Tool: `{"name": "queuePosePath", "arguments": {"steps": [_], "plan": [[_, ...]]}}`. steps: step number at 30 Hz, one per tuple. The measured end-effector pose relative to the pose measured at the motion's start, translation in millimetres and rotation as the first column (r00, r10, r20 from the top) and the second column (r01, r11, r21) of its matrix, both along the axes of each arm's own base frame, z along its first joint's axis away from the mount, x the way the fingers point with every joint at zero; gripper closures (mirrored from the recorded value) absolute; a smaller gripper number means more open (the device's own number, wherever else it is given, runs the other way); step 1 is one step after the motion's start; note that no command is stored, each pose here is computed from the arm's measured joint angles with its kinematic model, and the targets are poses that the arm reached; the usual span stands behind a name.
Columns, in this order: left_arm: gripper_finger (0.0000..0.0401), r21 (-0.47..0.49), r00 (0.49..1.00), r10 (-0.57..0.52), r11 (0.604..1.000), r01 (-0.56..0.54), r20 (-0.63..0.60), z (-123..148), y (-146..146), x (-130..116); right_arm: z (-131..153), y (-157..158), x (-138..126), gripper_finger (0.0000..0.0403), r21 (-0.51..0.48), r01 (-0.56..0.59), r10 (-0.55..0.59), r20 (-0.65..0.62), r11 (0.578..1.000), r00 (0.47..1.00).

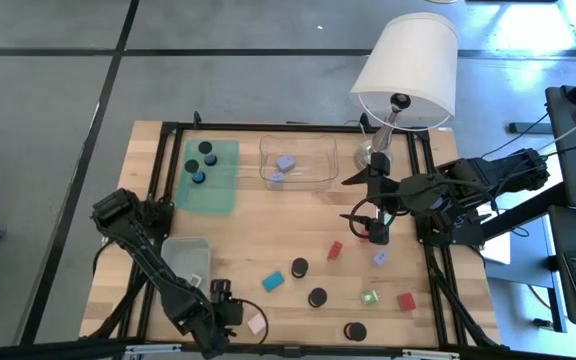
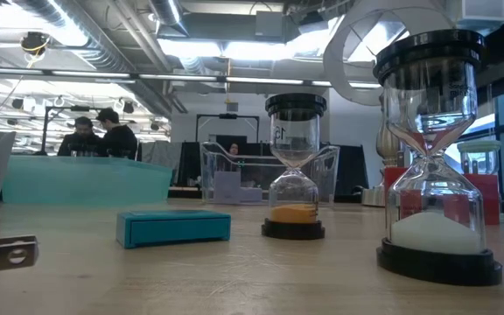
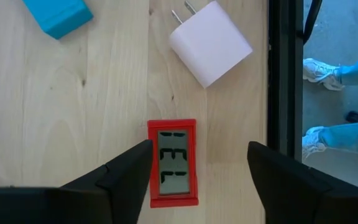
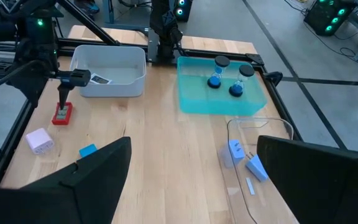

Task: Pick & Place Office items
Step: Put the red digital timer into the gray bin

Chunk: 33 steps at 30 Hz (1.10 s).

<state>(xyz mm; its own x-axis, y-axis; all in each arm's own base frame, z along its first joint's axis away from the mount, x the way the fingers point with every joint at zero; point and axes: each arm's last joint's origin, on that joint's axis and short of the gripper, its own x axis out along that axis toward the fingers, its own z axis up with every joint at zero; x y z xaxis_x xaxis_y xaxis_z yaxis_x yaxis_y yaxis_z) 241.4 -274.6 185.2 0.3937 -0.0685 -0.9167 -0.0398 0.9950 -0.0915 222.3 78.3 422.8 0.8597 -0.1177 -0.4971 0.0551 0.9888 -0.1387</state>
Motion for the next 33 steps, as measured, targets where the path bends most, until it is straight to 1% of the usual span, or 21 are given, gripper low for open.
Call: {"name": "queuePosePath", "arguments": {"steps": [6, 10, 21, 33], "plan": [[0.0094, 0.012, 1.0, -0.005, 1.0, 0.005, -0.008, -5, -1, 1, 0, 0, 0, 0.0052, 0.0, 0.0, 0.0, 0.0, 1.0, 1.0], [0.0081, 0.027, 0.999, -0.008, 1.0, 0.008, -0.031, -15, -3, 2, 0, 0, 0, 0.0052, 0.0, 0.0, 0.0, 0.0, 1.0, 1.0], [0.0079, 0.089, 0.997, -0.002, 0.996, 0.008, -0.073, -32, -2, 3, 0, 0, 0, 0.0052, -0.002, 0.002, -0.002, 0.0, 1.0, 1.0], [0.008, 0.082, 0.996, 0.008, 0.997, 0.0, -0.089, -41, -2, 5, 0, 0, 0, 0.0052, -0.001, 0.002, -0.002, 0.001, 1.0, 1.0]]}}
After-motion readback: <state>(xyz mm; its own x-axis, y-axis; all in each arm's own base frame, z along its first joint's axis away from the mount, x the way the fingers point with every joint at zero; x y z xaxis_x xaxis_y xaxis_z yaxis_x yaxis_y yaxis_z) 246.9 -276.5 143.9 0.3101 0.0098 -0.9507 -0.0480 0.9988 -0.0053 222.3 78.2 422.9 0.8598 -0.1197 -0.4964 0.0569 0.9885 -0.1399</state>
